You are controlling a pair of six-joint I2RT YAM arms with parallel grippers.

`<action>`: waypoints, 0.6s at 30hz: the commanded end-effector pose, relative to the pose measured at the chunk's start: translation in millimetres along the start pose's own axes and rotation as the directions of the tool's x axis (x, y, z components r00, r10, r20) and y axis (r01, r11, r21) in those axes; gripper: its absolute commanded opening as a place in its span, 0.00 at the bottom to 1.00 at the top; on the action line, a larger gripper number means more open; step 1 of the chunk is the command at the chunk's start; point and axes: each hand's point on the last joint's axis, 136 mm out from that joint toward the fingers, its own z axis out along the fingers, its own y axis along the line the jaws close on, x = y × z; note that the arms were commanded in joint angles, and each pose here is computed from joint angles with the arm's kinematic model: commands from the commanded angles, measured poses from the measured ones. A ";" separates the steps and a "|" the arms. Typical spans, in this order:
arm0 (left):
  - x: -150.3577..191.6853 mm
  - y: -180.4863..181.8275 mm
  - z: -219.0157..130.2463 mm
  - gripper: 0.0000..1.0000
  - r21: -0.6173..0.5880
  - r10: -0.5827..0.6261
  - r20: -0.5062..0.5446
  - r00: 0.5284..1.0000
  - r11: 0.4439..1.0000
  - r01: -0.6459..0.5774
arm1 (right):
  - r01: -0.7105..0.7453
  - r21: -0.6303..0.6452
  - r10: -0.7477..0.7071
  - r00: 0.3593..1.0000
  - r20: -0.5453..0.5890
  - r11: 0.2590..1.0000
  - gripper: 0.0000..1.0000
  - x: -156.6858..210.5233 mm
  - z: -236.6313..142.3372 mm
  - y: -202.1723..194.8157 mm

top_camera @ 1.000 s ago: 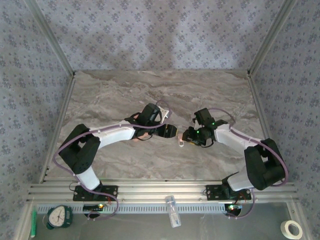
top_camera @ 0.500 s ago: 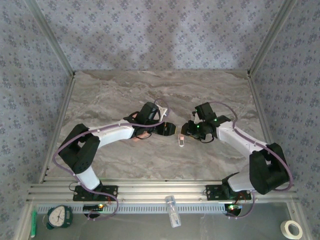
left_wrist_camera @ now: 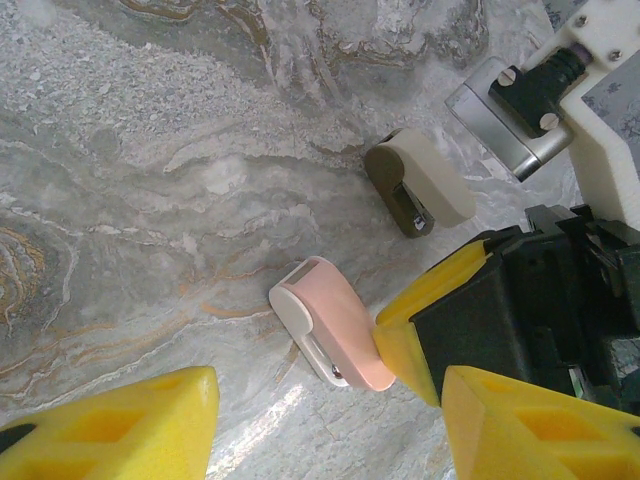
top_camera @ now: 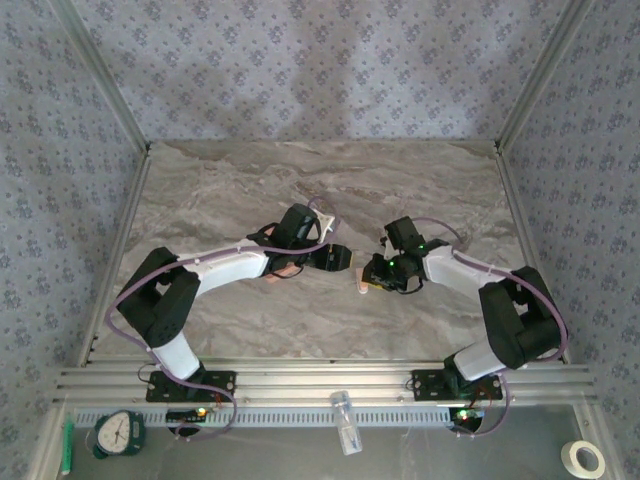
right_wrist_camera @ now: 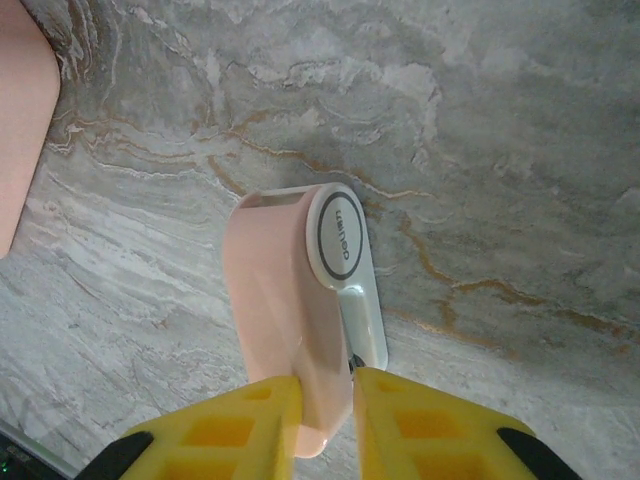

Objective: Load the staples into the stapler

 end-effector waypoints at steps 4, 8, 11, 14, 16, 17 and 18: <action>-12.1 -3.3 -0.7 0.61 0.005 0.008 0.027 1.000 1.000 -0.008 | 0.035 0.140 -0.035 0.999 0.000 0.990 0.40 2.9 -17.5 -9.4; -14.5 -0.9 -1.4 0.63 -0.008 0.005 0.035 0.999 1.000 -0.004 | 0.108 0.149 -0.118 0.991 0.057 0.983 0.45 -14.2 -38.3 13.6; -16.1 5.5 -3.7 0.64 -0.045 -0.005 0.050 0.999 0.999 0.008 | 0.118 0.191 -0.129 0.991 0.044 0.974 0.46 -13.8 -41.3 15.4; -18.3 19.3 -9.7 0.66 -0.104 -0.037 0.079 0.996 0.994 0.045 | 0.142 0.235 -0.150 0.989 0.014 0.962 0.47 -12.5 -35.7 13.6; -20.0 28.8 -15.7 0.66 -0.131 -0.061 0.105 0.993 0.989 0.074 | 0.165 0.258 -0.168 0.986 -0.009 0.952 0.47 -11.1 -30.7 14.5; -21.7 33.7 -19.9 0.66 -0.143 -0.071 0.124 0.990 0.986 0.089 | 0.177 0.273 -0.178 0.984 -0.022 0.946 0.47 -9.8 -28.4 14.6; -21.7 38.4 -23.9 0.66 -0.157 -0.079 0.139 0.987 0.982 0.101 | 0.192 0.285 -0.191 0.981 -0.034 0.939 0.47 -8.9 -25.5 15.4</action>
